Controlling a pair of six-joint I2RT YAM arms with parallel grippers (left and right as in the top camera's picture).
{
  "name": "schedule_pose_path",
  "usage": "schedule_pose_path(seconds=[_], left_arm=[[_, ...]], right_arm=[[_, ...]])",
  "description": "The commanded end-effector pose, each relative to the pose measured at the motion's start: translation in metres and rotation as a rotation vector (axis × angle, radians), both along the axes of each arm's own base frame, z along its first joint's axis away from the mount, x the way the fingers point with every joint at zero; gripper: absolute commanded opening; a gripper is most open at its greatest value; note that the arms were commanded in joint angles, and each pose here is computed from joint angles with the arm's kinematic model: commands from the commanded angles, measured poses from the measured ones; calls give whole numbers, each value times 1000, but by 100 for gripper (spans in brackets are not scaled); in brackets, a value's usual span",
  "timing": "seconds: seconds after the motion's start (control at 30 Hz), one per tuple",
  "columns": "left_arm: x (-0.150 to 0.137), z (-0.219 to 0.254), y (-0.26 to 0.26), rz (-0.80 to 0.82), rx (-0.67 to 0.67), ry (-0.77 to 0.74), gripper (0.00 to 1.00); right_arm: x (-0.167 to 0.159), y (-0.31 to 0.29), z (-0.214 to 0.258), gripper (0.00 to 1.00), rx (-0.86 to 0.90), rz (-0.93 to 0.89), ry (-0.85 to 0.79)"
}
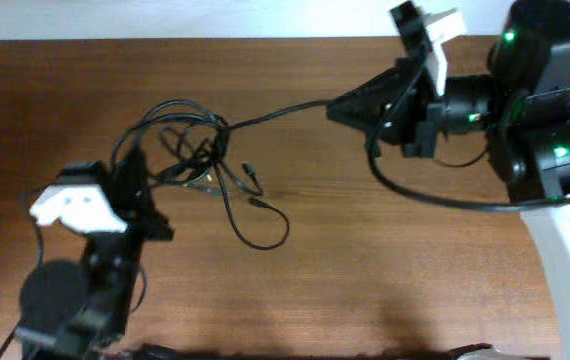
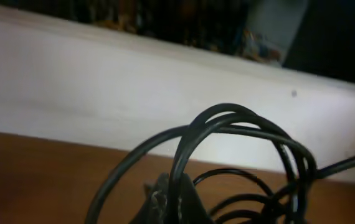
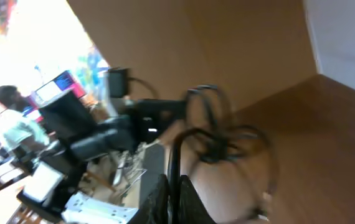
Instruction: Untangle cables
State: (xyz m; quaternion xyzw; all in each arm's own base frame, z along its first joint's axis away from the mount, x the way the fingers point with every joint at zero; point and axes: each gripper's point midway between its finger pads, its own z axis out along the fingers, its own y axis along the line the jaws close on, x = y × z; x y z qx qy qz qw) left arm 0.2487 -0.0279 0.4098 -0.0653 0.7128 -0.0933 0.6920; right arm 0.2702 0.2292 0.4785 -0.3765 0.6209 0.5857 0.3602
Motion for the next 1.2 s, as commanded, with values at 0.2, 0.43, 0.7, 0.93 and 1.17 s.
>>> schedule_pose_path(seconds=[0.2,0.43,0.7,0.93,1.17], left_arm=[[-15,14,-19,-130,-30,-41,0],[-24,36,-76,-469,-34,-128,0],[2,23,-87,-496,-82,-55,0],[0,50,-91,-522,-82,-170,1],[7,52,-101,-576,-121,-167,1]], right_arm=[[38,-17,-17,99,-50,-171,47],[58,-9,-71,99,-224,-282,105],[19,46,-78,99,-257,-111,43],[22,66,-105,85,-328,-105,81],[39,74,-123,4,-343,-104,106]])
